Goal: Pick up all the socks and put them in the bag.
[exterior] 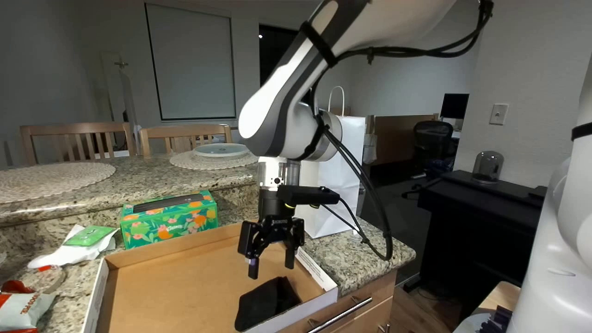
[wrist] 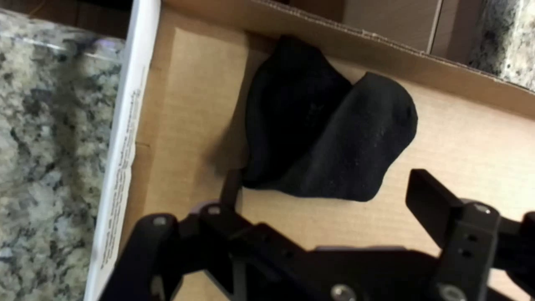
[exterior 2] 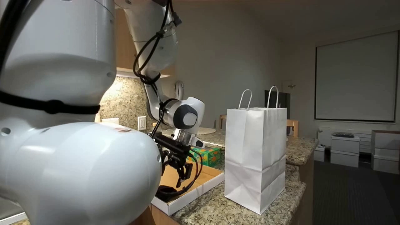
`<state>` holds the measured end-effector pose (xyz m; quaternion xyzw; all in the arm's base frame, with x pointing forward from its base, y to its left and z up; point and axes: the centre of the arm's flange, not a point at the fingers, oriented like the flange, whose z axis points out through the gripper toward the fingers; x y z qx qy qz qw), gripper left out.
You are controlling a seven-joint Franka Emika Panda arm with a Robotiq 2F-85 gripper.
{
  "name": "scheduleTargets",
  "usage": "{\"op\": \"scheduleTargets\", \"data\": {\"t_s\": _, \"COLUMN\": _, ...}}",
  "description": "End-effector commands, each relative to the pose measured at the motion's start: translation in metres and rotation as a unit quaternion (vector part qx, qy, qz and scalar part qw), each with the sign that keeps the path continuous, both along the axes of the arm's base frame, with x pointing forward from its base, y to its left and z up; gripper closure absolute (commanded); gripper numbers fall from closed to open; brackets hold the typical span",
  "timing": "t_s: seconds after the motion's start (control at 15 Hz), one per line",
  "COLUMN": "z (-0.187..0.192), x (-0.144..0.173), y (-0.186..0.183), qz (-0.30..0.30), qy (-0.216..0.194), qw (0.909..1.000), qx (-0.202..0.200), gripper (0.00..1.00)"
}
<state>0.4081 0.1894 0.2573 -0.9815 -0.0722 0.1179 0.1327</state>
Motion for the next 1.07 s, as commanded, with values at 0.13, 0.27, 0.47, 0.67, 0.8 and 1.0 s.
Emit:
{"op": "scheduleTargets", "data": {"t_s": 0.13, "z": -0.027, "x": -0.006, "y": 0.001, "qz": -0.018, "qy": 0.034, "qw": 0.9992, "qx": 0.006, "gripper": 0.0}}
{"op": "scheduleTargets", "data": {"t_s": 0.27, "z": -0.034, "x": -0.004, "y": -0.003, "qz": -0.02, "qy": 0.041, "qw": 0.9989, "qx": 0.005, "gripper": 0.07}}
{"op": "scheduleTargets", "data": {"t_s": 0.47, "z": -0.042, "x": -0.001, "y": -0.001, "qz": -0.02, "qy": 0.043, "qw": 0.9988, "qx": 0.012, "gripper": 0.4}}
{"op": "scheduleTargets", "data": {"t_s": 0.67, "z": -0.04, "x": 0.004, "y": -0.001, "qz": -0.025, "qy": 0.039, "qw": 0.9989, "qx": 0.013, "gripper": 0.61}}
{"op": "scheduleTargets", "data": {"t_s": 0.8, "z": -0.037, "x": 0.007, "y": -0.007, "qz": -0.036, "qy": 0.037, "qw": 0.9986, "qx": 0.01, "gripper": 0.74}}
{"op": "scheduleTargets", "data": {"t_s": 1.0, "z": -0.036, "x": 0.009, "y": -0.015, "qz": -0.049, "qy": 0.042, "qw": 0.9978, "qx": 0.014, "gripper": 0.89}}
